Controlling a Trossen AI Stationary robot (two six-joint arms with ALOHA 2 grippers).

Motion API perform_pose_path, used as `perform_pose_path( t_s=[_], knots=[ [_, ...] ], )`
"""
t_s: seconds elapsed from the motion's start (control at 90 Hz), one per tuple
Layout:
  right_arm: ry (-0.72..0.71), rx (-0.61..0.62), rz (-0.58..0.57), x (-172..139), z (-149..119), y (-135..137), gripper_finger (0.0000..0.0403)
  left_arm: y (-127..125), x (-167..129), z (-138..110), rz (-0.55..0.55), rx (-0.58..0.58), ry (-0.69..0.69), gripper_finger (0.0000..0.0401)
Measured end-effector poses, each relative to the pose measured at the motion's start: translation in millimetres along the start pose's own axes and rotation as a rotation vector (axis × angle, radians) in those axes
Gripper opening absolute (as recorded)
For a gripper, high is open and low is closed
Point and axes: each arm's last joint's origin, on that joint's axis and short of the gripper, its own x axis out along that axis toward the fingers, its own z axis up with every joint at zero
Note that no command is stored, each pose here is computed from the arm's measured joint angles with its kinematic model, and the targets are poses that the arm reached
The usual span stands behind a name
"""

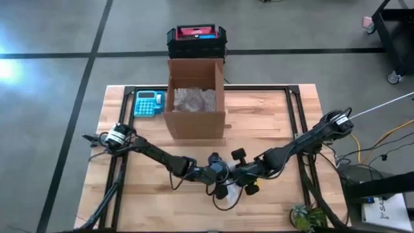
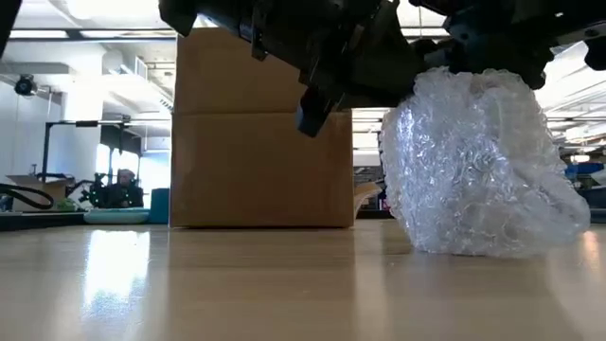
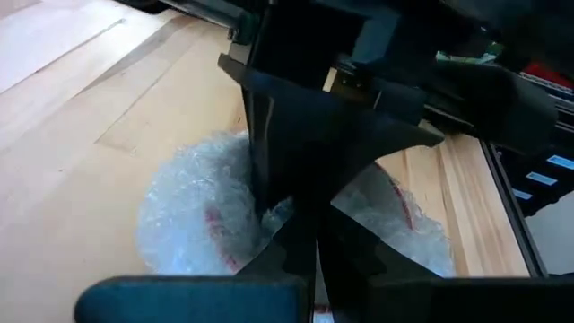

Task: Wrap mug
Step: Wrap the white mug using the bubble wrap

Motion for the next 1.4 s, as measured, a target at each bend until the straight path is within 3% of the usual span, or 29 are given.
perform_pose_path(
  t_s=[0.178, 0.289, 0.4, 0.478, 0.778, 0.922, 1.067, 1.278, 1.333, 1.4],
  knots=[
    [0.023, 0.015, 0.003, -50.9, 20.5, -11.9, 0.0008, 0.3, 0.0, -0.2, 0.006, 0.001, -0.001, 0.0],
    [-0.019, 0.086, -0.014, -59.6, 30.5, -21.4, 0.0008, 0.3, 0.0, -0.1, 0.006, 0.001, -0.002, 0.0],
    [-0.035, 0.203, -0.01, -48.9, 34.6, -29.1, 0.0008, 0.4, 0.1, 0.0, 0.007, 0.0, -0.003, 0.0],
    [0.032, 0.24, 0.038, -32.8, 29.5, -28.3, 0.0008, 0.3, 0.0, -0.1, 0.008, 0.001, -0.003, 0.0],
    [0.206, 0.219, 0.09, 27.8, 17.7, -15.4, 0.0008, 0.2, 0.3, -0.3, 0.003, 0.0, -0.002, 0.0],
    [0.223, 0.181, 0.095, 31.6, 17.6, -14.4, 0.0008, -0.1, 0.2, -0.1, 0.001, 0.003, -0.005, 0.0],
    [0.187, 0.182, 0.103, 4.8, 26.7, -18.9, 0.0008, -0.1, 0.2, -0.1, 0.001, -0.001, -0.006, 0.0],
    [0.101, 0.253, 0.107, -64.2, 27.8, -24.1, 0.0008, -0.2, 0.7, 0.5, 0.0, -0.006, -0.013, 0.0],
    [0.152, 0.273, 0.098, -66.6, 19.5, -24.4, 0.0008, 0.2, 0.4, 0.4, 0.001, -0.006, -0.011, 0.0],
    [0.1, 0.307, 0.095, -64.5, 22.3, -23.5, 0.0008, 0.0, 0.5, 0.6, -0.002, -0.007, -0.013, 0.0]
  ],
)
